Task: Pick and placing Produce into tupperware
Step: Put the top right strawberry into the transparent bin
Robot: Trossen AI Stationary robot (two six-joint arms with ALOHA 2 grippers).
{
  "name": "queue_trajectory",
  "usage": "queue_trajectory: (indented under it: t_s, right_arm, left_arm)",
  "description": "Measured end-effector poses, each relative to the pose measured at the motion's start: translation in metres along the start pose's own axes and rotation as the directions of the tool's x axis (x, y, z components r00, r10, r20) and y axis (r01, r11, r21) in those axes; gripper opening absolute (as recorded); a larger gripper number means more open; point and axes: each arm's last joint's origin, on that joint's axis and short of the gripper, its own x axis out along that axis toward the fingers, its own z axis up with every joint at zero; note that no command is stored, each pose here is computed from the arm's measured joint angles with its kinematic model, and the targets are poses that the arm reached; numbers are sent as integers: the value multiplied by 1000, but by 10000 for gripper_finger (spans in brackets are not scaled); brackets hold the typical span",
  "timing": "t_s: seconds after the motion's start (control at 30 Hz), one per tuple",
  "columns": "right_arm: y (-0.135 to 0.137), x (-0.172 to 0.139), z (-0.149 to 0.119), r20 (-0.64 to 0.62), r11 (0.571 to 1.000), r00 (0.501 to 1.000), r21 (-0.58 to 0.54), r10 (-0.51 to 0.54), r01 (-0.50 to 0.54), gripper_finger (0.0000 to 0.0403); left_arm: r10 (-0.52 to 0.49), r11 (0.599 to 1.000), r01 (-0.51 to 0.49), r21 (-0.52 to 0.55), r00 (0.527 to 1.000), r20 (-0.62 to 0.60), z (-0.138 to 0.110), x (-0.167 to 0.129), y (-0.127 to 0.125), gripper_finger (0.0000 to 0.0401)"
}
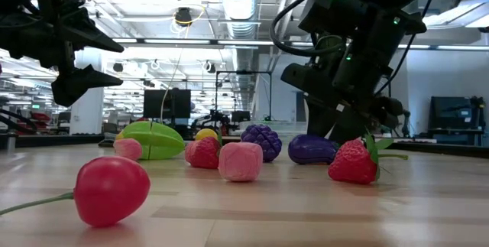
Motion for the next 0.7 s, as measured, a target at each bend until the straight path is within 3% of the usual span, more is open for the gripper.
queue_trajectory:
  t_s: [0.7]
  right_arm:
    - [2, 0, -1, -18, 1000, 1000, 0, 26, -26, 173]
  left_arm:
    - [0, 1000, 0, 0, 1000, 0, 0, 0, 0, 272]
